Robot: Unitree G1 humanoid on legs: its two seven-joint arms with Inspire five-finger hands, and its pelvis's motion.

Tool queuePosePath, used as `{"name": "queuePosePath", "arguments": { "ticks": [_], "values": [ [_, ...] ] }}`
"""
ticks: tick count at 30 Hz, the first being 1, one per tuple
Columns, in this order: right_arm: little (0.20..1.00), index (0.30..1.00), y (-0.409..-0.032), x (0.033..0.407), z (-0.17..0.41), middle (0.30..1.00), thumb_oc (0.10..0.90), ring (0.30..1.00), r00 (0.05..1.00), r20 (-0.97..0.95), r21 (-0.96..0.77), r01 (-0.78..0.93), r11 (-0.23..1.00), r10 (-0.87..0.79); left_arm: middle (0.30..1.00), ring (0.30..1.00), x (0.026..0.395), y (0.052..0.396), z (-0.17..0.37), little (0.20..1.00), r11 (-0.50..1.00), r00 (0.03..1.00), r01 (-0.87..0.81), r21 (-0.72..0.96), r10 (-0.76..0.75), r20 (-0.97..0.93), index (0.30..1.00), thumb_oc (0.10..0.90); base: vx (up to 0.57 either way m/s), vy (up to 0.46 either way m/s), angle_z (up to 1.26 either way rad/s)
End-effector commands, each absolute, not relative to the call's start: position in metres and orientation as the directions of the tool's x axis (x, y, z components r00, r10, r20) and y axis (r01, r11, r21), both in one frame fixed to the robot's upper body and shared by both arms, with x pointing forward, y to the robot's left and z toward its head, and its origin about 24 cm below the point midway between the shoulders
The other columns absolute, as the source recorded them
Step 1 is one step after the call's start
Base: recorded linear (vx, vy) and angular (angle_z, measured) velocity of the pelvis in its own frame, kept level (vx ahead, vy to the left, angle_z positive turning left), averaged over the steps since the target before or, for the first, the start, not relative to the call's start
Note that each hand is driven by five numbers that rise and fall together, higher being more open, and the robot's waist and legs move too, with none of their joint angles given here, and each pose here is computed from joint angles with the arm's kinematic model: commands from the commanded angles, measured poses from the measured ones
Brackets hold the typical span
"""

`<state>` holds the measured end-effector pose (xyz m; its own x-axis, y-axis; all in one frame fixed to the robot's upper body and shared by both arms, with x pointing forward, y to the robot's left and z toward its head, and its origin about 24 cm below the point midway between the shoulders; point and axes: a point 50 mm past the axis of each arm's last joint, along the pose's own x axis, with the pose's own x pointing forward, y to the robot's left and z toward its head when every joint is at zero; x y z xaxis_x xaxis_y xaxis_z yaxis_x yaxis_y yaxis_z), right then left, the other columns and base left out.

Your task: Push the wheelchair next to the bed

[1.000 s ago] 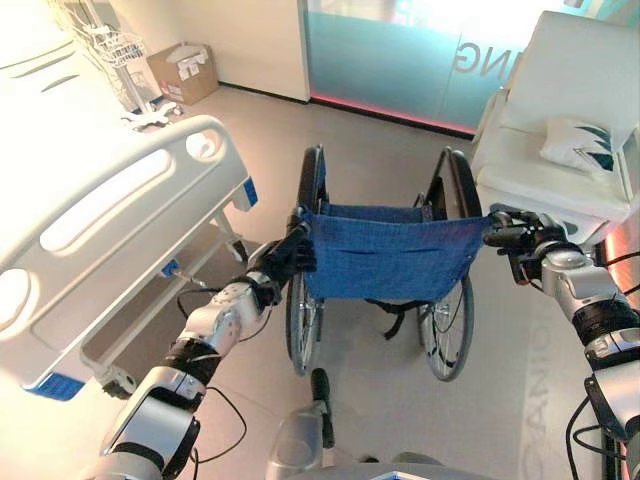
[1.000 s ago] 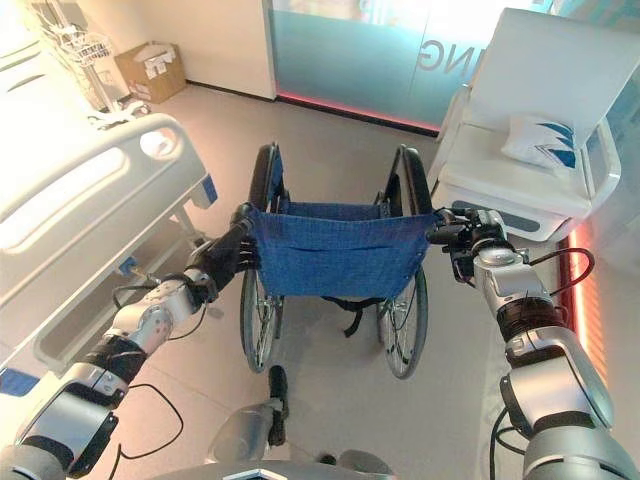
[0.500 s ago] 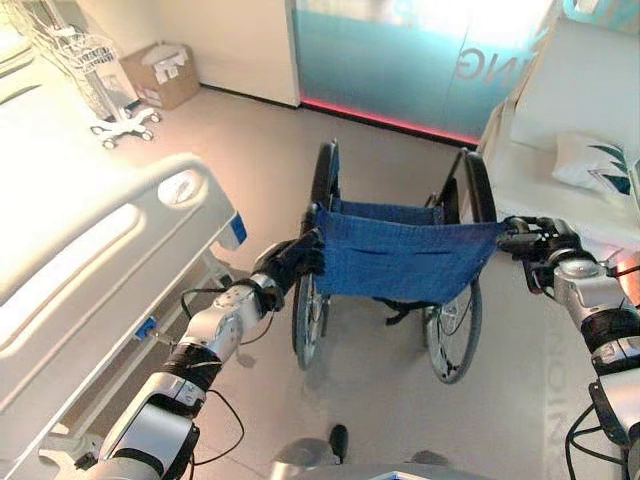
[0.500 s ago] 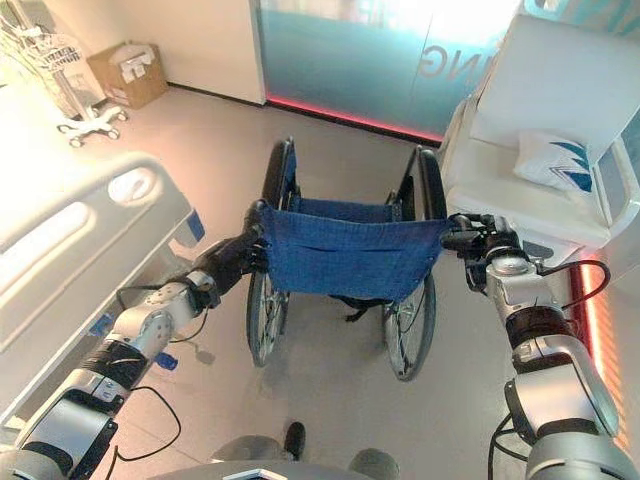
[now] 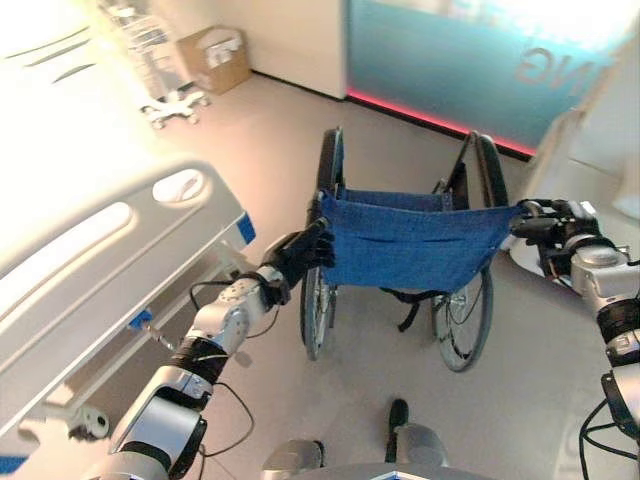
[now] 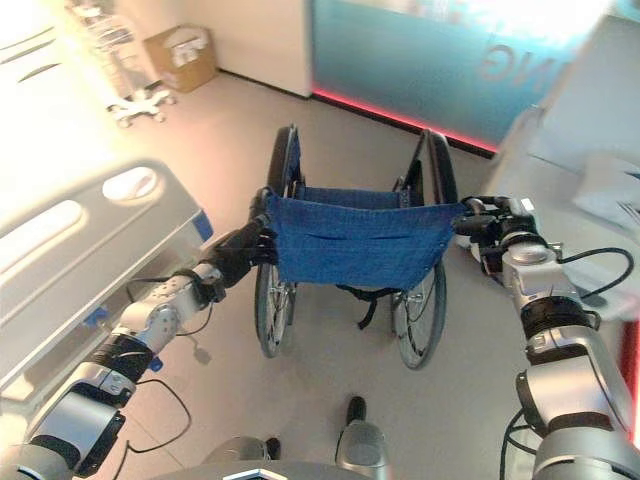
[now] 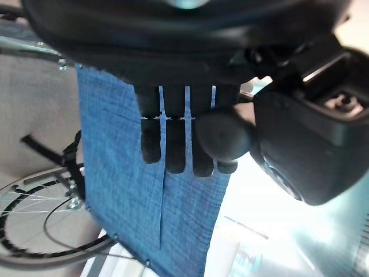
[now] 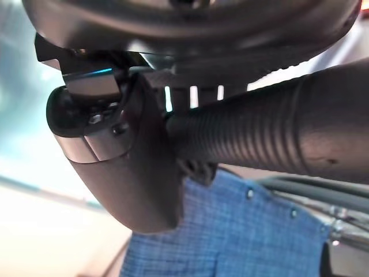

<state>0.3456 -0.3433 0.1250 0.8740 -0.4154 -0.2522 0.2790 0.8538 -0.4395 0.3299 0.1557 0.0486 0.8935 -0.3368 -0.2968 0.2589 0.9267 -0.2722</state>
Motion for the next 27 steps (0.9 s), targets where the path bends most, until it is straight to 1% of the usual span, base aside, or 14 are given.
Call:
{"name": "queuePosePath", "arguments": {
  "ticks": [1,5,7,10,14,17,19,24,27],
  "values": [
    [0.3,0.3,-0.267,0.387,0.18,0.3,0.4,0.3,0.996,-0.079,-0.387,0.016,0.922,-0.05,0.3,0.3,0.331,0.17,0.06,0.3,0.943,0.926,0.219,-0.252,-0.282,-0.25,0.3,0.4,0.19,-0.337,0.5],
    [0.3,0.3,-0.267,0.387,0.181,0.3,0.4,0.3,0.995,-0.065,-0.397,0.049,0.917,-0.081,0.3,0.3,0.331,0.171,0.056,0.3,0.942,0.937,0.189,-0.277,-0.257,-0.236,0.3,0.4,0.19,-0.298,0.11],
    [0.3,0.3,-0.268,0.387,0.182,0.3,0.4,0.3,0.992,-0.056,-0.399,0.084,0.913,-0.115,0.3,0.3,0.334,0.166,0.058,0.3,0.94,0.939,0.192,-0.284,-0.26,-0.226,0.3,0.4,0.28,-0.231,0.31],
    [0.3,0.3,-0.265,0.393,0.19,0.3,0.4,0.3,0.991,-0.053,-0.407,0.095,0.908,-0.127,0.3,0.3,0.339,0.168,0.061,0.3,0.936,0.943,0.184,-0.3,-0.255,-0.216,0.3,0.4,0.34,-0.12,0.37],
    [0.3,0.3,-0.267,0.393,0.19,0.3,0.4,0.3,0.99,-0.057,-0.415,0.093,0.905,-0.128,0.3,0.3,0.336,0.163,0.057,0.3,0.925,0.936,0.206,-0.319,-0.281,-0.212,0.3,0.4,0.43,-0.07,0.13],
    [0.3,0.3,-0.273,0.389,0.188,0.3,0.4,0.3,0.995,-0.059,-0.425,0.05,0.904,-0.083,0.3,0.3,0.328,0.156,0.06,0.3,0.915,0.929,0.235,-0.328,-0.311,-0.202,0.3,0.4,0.37,-0.084,-0.24],
    [0.3,0.3,-0.27,0.391,0.19,0.3,0.4,0.3,0.998,-0.067,-0.417,-0.035,0.908,0.007,0.3,0.3,0.328,0.156,0.062,0.3,0.906,0.922,0.247,-0.344,-0.328,-0.203,0.3,0.4,0.41,-0.013,-0.45],
    [0.3,0.3,-0.271,0.389,0.189,0.3,0.4,0.3,0.996,-0.061,-0.408,-0.078,0.91,0.058,0.3,0.3,0.328,0.15,0.063,0.3,0.892,0.91,0.274,-0.359,-0.362,-0.205,0.3,0.4,0.27,0.067,-0.16],
    [0.3,0.3,-0.281,0.383,0.187,0.3,0.4,0.3,0.996,-0.064,-0.421,-0.076,0.904,0.054,0.3,0.3,0.324,0.145,0.061,0.3,0.884,0.902,0.283,-0.371,-0.377,-0.209,0.3,0.4,0.39,0.113,0.23]
  ]
}}
